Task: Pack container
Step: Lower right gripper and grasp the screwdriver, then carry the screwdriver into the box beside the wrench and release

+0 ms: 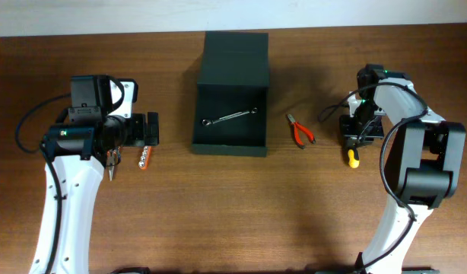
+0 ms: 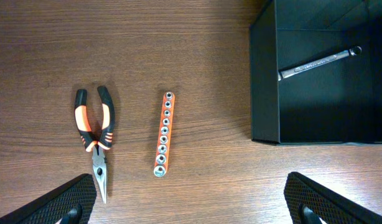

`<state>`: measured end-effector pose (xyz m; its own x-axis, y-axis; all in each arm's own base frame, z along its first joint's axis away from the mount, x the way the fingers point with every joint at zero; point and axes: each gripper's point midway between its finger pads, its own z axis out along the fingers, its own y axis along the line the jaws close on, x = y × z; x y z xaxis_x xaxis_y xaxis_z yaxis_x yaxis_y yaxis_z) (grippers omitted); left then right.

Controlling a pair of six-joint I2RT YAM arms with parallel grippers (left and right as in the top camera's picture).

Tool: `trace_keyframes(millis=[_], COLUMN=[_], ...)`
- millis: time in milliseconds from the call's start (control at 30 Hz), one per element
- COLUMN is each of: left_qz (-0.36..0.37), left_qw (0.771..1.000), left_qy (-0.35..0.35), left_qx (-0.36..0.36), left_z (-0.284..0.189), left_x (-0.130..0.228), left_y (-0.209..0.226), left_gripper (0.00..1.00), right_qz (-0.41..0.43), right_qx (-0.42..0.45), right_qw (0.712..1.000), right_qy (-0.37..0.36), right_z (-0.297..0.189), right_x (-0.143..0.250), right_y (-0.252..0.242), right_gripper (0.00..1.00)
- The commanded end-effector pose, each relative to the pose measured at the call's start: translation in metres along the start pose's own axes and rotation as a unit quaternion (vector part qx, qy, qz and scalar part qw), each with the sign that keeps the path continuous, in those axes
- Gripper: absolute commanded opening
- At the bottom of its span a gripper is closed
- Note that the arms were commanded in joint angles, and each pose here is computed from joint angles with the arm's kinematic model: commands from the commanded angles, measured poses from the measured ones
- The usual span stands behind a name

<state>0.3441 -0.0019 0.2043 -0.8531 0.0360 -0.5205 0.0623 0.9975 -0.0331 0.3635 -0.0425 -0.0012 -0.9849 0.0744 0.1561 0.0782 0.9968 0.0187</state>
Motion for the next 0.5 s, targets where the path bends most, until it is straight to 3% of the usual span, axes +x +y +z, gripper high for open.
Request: trace_keyframes(millis=[0, 200, 467], left_qz=[0.008, 0.008, 0.008], left_qw=[1.0, 1.0, 1.0], left_qy=[-0.004, -0.004, -0.004], left_qx=[-0.001, -0.001, -0.001], left_z=[-0.001, -0.001, -0.001], left_x=[-0.004, -0.004, -0.004], left_y=[0.001, 0.001, 0.001], left_gripper=[0.99, 0.99, 0.99], right_qz=[0.001, 0.003, -0.003], right_qx=[-0.006, -0.021, -0.051], right_qw=[1.0, 1.0, 0.998], right_qy=[0.016, 0.012, -0.036], right_z=[0.009, -0.009, -0.067], right_x=[0.007, 0.007, -0.005], right_y=[0.001, 0.006, 0.02], right_gripper=[0.08, 0.04, 0.04])
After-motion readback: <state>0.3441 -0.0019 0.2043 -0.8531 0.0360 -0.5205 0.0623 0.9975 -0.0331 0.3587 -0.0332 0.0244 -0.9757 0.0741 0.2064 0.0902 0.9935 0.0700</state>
